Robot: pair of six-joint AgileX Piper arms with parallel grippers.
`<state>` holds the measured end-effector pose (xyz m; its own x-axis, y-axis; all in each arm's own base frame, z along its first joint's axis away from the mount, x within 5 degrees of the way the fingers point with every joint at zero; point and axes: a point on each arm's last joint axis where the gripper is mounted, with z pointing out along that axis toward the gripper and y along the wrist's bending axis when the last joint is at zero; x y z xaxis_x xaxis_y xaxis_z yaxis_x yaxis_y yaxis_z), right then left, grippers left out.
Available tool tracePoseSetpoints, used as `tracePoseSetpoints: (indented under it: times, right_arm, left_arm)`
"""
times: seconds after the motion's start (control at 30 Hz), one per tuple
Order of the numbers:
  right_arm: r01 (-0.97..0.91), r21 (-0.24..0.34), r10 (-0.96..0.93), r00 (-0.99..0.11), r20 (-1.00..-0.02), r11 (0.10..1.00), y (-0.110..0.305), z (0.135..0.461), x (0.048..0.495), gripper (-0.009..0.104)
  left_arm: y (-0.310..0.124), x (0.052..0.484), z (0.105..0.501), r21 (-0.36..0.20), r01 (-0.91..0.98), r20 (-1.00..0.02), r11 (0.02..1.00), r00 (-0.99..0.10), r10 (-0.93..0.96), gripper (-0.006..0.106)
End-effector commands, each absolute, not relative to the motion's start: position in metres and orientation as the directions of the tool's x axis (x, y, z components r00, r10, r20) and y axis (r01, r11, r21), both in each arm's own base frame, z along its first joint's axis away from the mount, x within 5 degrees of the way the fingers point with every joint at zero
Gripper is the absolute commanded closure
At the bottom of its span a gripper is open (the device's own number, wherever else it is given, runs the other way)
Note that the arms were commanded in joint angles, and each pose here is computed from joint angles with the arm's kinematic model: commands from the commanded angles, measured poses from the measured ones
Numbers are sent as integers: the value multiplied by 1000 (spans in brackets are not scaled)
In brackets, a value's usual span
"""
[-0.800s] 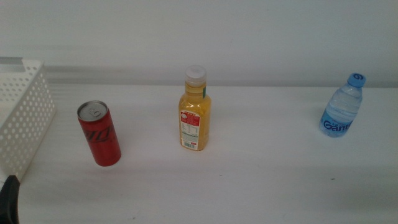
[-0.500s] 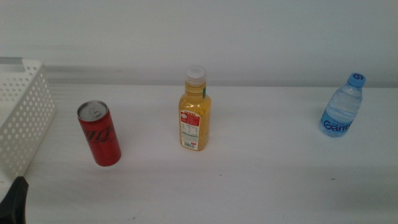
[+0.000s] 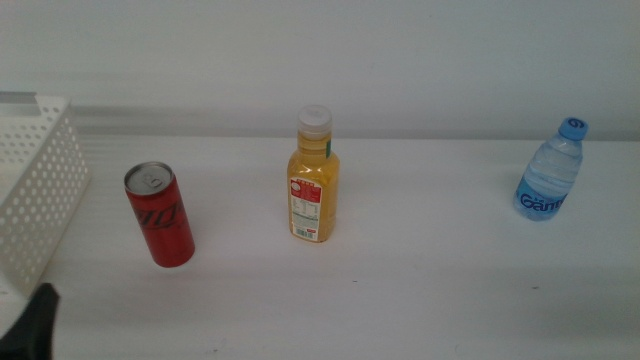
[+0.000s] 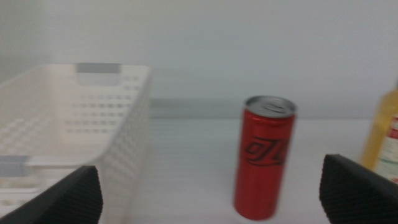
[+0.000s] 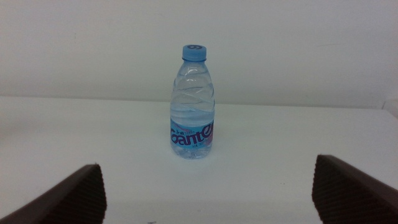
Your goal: Use arms to grab the bottles and put them into the dustbin to the left of the table.
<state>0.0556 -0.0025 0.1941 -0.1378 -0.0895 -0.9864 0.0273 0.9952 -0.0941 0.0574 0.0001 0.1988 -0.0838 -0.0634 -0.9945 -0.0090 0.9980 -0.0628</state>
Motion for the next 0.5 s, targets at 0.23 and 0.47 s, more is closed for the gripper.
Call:
tracePoseSetpoints:
  times: [0.23,0.47]
  right_arm:
    - [34,-101,-95,-138,-986,994,-3,182,54,7]
    - [34,-101,-95,-138,-986,994,-3,182,54,7]
  left_arm:
    - [-14,90,188,-75,135,-982,988,-182,-50,7]
    - [-31,113,172,-127,210,-950,969,-306,-58,7]
